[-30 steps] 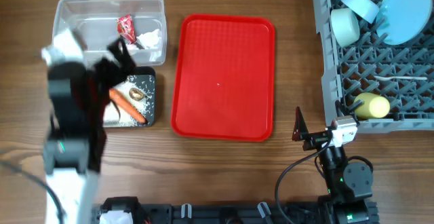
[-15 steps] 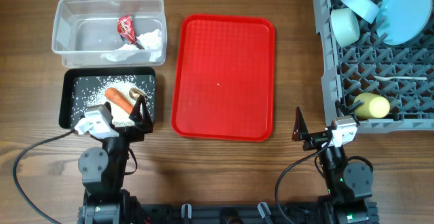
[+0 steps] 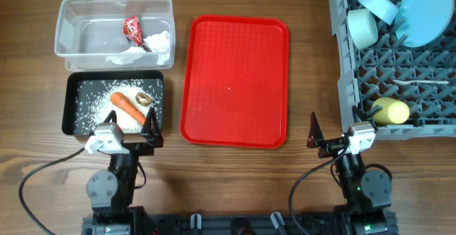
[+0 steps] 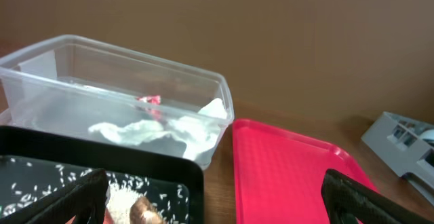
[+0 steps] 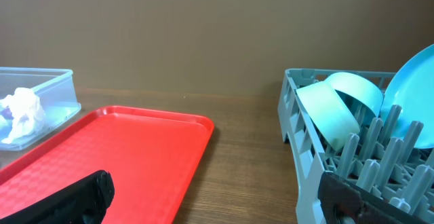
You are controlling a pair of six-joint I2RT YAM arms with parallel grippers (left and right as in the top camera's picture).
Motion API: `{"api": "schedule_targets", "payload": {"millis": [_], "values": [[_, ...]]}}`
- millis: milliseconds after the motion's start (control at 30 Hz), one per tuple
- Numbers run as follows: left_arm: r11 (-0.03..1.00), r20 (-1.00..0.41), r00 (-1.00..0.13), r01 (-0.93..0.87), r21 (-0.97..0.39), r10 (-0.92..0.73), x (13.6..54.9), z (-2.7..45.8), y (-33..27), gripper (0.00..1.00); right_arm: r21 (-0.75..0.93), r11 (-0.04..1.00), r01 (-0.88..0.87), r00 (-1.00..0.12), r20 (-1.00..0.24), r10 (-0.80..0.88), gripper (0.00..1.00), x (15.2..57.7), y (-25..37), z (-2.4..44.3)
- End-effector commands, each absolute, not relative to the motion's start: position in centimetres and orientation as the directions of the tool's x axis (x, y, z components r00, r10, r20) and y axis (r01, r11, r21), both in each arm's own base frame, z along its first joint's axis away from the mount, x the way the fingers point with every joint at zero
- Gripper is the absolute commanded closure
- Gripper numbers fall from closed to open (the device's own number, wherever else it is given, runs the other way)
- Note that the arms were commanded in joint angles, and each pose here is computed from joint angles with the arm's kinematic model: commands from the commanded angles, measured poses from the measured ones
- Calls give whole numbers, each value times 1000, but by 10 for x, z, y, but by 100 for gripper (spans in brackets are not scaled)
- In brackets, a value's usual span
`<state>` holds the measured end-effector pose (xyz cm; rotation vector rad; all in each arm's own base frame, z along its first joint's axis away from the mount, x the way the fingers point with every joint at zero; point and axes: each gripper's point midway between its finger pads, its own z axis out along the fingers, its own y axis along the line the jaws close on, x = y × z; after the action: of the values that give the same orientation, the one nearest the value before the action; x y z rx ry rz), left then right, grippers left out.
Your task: Sort waste into correct bins and load items into the dishwasher rack
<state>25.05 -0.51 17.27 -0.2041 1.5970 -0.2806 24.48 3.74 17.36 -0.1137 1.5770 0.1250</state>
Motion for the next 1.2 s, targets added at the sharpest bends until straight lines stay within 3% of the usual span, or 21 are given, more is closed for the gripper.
{"api": "schedule_targets", "payload": {"millis": [0, 1167], "values": [[959, -957, -82, 29, -283, -280, 249, 159, -5, 0, 27, 986, -164, -5, -1000, 27, 0, 244, 39, 175], [959, -957, -75, 13, -282, -280, 246, 158, -2, 0, 27, 986, -164, -5, -1000, 26, 0, 244, 39, 175]]}}
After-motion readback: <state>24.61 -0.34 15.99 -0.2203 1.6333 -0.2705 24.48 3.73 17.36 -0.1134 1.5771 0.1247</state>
